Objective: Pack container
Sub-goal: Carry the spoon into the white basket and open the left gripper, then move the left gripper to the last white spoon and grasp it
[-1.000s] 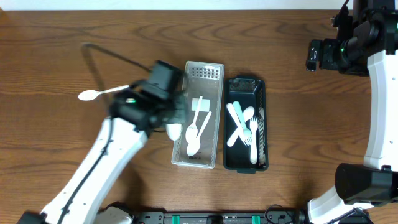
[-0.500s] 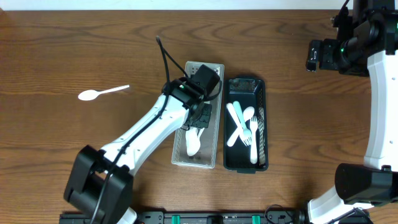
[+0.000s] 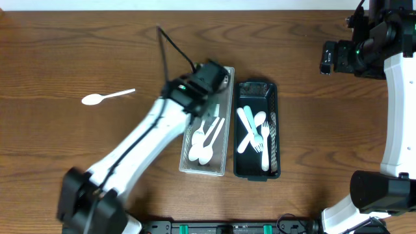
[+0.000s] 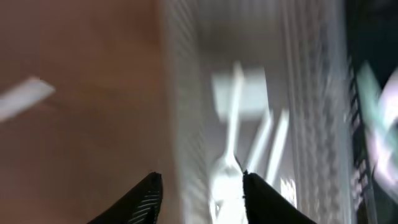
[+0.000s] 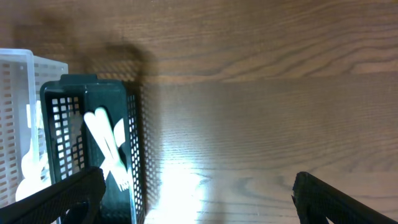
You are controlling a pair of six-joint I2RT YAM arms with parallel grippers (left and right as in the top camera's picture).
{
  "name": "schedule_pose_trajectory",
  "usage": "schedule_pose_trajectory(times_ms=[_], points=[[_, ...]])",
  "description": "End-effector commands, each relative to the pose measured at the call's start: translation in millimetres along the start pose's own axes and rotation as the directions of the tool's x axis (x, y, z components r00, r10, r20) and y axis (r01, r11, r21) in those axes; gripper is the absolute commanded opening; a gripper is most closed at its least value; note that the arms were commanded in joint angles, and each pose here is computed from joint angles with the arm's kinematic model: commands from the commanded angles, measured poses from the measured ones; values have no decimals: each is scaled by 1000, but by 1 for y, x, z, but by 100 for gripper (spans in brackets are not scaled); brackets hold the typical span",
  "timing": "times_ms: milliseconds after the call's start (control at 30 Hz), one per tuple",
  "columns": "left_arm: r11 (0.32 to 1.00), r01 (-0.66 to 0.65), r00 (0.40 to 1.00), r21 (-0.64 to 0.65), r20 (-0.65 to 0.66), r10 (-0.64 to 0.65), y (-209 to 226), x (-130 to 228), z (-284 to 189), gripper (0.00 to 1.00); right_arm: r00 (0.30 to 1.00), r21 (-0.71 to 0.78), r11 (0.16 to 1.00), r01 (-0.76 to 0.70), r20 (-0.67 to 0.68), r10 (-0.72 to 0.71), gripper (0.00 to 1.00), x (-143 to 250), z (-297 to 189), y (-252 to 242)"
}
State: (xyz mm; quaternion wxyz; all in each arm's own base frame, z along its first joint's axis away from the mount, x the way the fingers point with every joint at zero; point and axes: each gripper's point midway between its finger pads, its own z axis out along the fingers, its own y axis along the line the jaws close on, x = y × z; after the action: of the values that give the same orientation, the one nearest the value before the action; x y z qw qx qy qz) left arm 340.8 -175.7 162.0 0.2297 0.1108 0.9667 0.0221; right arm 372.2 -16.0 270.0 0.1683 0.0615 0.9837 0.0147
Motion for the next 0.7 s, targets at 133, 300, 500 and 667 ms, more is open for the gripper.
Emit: schedule_pose_trajectory(times_ms=[133,300,500,667], points=[[896,427,837,-120,428,-341,140,-82,-102,57,1000,1,1000,28,0,-28,99,-1,0,-1],[721,691,666,-45,427,-612,217,-77,-81,56,1000,1,1000,28,1,-28,99,-1,0,-1],[749,654,741,-107,293,-605,242,-63,-26,57,1000,1,1000,28,2,-28,99,-2,0,-1],[638,755,656,-154,191,-730,255,-39,26,45,1000,1,1000,28,12,-28,99,-4,0,-1]])
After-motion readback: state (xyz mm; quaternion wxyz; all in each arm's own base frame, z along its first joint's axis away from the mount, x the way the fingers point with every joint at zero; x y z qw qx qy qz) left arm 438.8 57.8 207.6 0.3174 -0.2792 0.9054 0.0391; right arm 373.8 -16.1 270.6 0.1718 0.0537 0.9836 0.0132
